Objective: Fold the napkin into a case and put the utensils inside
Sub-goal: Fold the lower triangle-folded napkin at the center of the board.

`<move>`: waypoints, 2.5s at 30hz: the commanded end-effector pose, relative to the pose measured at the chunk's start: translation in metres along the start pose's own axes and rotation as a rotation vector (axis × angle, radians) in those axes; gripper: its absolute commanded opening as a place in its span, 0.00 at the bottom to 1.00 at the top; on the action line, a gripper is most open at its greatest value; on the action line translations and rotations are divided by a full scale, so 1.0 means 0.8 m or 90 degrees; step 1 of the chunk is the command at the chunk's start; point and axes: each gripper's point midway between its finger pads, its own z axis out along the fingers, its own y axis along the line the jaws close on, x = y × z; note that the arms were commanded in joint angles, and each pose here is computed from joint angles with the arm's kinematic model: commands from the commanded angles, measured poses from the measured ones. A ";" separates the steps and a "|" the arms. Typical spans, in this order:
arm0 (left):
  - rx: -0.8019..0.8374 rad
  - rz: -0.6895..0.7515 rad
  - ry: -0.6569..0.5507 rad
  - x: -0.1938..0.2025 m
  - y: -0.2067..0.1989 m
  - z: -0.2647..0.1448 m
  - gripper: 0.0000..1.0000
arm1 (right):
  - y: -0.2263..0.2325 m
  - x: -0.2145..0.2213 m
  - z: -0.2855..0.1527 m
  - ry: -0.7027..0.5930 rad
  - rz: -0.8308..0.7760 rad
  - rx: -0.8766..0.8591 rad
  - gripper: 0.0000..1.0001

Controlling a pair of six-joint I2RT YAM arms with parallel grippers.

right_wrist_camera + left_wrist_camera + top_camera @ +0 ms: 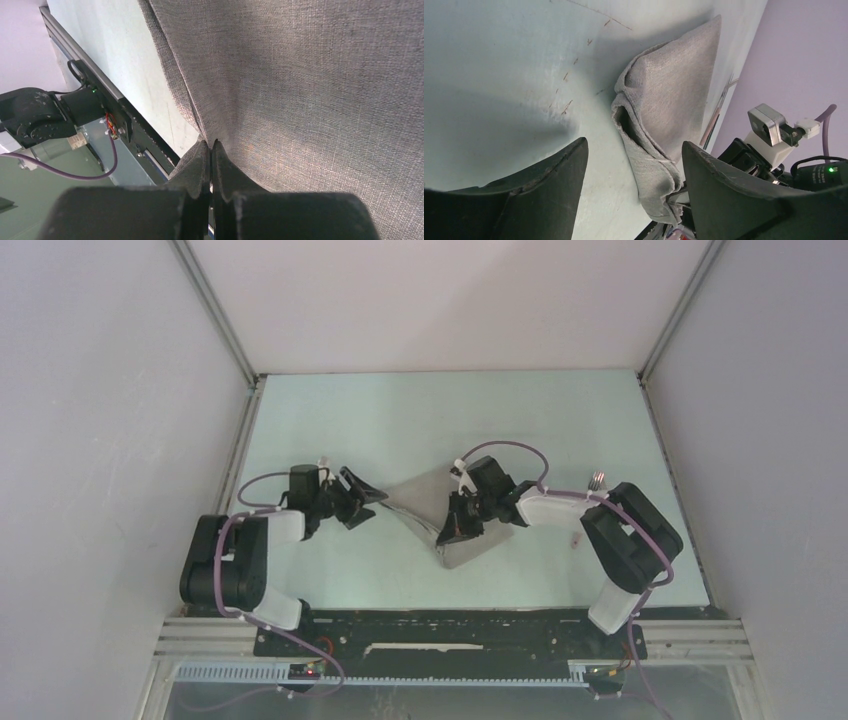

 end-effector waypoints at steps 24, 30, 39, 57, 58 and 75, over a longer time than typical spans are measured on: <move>-0.077 0.074 -0.041 -0.023 -0.021 0.019 0.61 | 0.015 -0.024 -0.031 -0.053 -0.013 -0.058 0.00; -0.075 0.075 -0.025 -0.020 -0.022 0.028 0.57 | 0.012 -0.027 -0.036 -0.057 -0.008 -0.063 0.00; -0.057 0.093 -0.014 -0.015 -0.044 0.038 0.38 | 0.005 -0.029 -0.045 -0.067 -0.004 -0.064 0.00; -0.055 0.131 -0.006 -0.013 -0.091 0.050 0.15 | -0.022 -0.027 -0.061 -0.083 0.019 -0.054 0.00; -0.052 0.135 -0.006 -0.014 -0.095 0.052 0.15 | -0.024 -0.026 -0.060 -0.083 0.022 -0.053 0.00; -0.090 0.177 0.060 0.007 -0.112 0.095 0.15 | -0.052 -0.009 -0.049 -0.072 0.050 -0.030 0.00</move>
